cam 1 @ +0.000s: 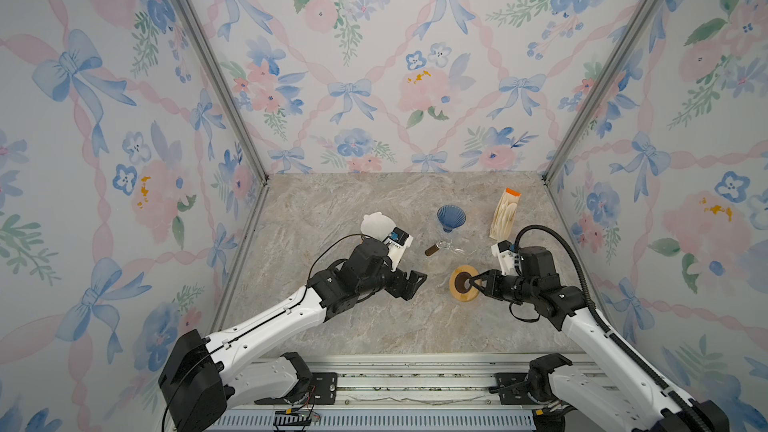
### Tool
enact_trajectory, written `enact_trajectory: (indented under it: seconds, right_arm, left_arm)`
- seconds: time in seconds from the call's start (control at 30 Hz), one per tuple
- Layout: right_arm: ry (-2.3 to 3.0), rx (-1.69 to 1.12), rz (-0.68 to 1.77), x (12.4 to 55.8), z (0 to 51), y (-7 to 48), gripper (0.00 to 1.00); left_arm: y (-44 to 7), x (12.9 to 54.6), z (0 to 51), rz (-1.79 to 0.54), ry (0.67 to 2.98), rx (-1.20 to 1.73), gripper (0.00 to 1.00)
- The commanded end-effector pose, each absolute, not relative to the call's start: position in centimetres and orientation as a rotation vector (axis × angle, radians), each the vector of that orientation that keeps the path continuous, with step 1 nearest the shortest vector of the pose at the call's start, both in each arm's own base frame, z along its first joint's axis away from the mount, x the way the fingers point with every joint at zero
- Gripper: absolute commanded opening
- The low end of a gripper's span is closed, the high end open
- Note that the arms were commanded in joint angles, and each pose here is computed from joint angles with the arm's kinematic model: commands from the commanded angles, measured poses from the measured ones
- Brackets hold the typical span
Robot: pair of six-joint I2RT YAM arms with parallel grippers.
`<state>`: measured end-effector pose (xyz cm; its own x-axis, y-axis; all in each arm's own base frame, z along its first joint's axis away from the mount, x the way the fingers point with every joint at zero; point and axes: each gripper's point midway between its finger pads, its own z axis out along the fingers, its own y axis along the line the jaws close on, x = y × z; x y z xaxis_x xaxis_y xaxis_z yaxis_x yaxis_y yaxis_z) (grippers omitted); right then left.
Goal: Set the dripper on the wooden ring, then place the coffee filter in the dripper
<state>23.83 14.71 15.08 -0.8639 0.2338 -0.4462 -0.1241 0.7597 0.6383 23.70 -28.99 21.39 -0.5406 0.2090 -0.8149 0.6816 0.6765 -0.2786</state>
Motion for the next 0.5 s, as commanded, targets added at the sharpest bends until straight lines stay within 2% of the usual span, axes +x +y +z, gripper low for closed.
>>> enact_trajectory:
  seconds: [0.0,0.2,0.47]
  right_arm:
    - [2.385,0.038,0.943,24.6,18.1,14.6,0.0]
    - [2.194,0.192,1.161,29.2,22.9,15.1,0.0]
    - [2.113,0.28,1.302,33.7,24.9,15.7,0.0]
  left_arm:
    - [-29.2,24.0,23.9,-0.765,2.032,0.667,0.93]
    - [-29.7,24.9,25.7,-0.733,1.983,0.68,0.94]
    - [-30.2,26.3,26.7,-0.674,1.946,0.706,0.94]
